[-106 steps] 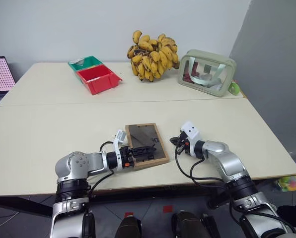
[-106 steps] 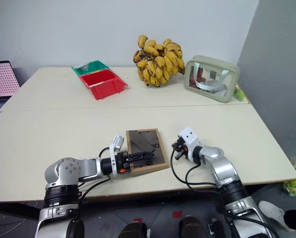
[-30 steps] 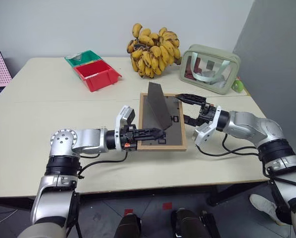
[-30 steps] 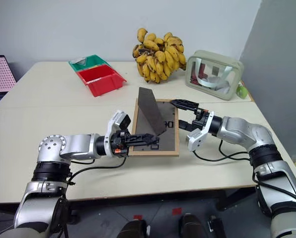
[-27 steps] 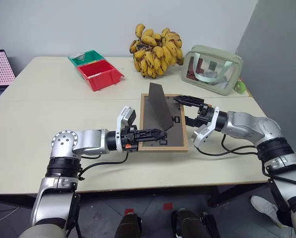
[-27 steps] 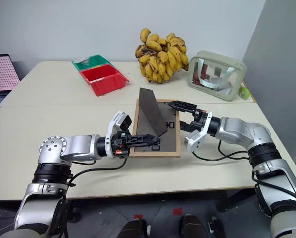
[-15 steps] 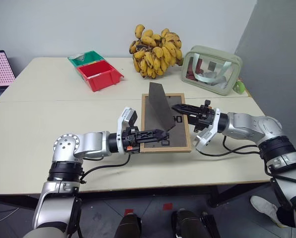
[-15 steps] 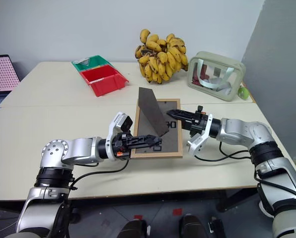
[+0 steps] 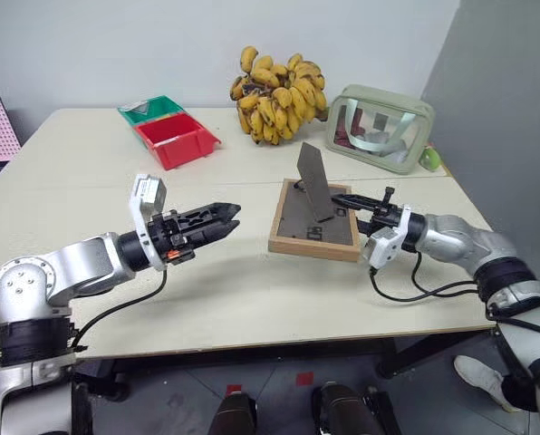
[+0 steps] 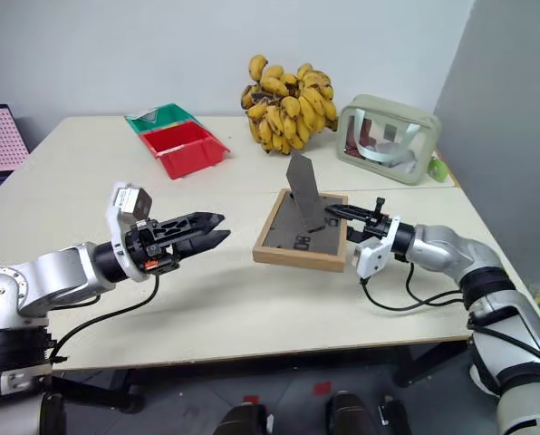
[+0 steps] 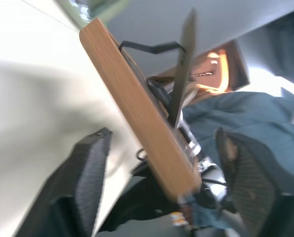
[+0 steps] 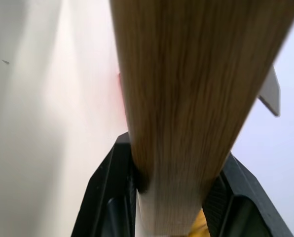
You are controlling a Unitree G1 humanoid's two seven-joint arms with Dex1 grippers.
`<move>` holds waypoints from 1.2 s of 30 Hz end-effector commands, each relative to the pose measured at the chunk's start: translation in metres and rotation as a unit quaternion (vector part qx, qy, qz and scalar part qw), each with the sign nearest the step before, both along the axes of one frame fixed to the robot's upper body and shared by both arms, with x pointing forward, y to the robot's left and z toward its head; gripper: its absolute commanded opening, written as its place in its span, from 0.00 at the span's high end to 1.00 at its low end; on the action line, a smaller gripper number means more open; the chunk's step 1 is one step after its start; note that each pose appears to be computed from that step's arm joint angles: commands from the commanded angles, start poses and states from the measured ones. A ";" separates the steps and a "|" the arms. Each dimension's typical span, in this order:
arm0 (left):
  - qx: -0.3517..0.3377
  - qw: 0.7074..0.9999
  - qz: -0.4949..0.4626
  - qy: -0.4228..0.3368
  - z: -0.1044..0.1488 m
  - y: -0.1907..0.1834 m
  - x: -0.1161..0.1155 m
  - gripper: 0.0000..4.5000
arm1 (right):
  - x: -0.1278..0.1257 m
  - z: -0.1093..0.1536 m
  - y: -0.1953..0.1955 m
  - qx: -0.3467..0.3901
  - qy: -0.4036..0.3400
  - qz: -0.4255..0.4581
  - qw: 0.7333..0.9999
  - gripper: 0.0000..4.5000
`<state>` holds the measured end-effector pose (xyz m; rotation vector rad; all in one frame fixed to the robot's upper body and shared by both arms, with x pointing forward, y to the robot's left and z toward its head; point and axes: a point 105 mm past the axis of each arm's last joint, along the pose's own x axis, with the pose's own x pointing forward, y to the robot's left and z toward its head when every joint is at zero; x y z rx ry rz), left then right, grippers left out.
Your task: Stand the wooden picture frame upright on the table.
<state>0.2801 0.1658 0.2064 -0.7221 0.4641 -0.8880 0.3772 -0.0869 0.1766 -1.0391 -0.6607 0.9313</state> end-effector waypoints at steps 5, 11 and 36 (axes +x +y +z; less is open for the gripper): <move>0.253 0.928 0.120 -0.247 0.010 -0.015 0.002 0.00 | 0.026 0.042 0.061 0.243 0.457 0.083 0.851 0.71; 0.287 0.900 0.178 -0.275 0.004 0.004 0.012 0.00 | 0.021 -0.002 0.080 0.185 0.588 0.074 0.784 0.71; 0.327 0.893 0.177 -0.253 -0.005 0.042 0.024 0.00 | -0.018 -0.058 -0.024 0.099 0.514 -0.143 0.840 0.01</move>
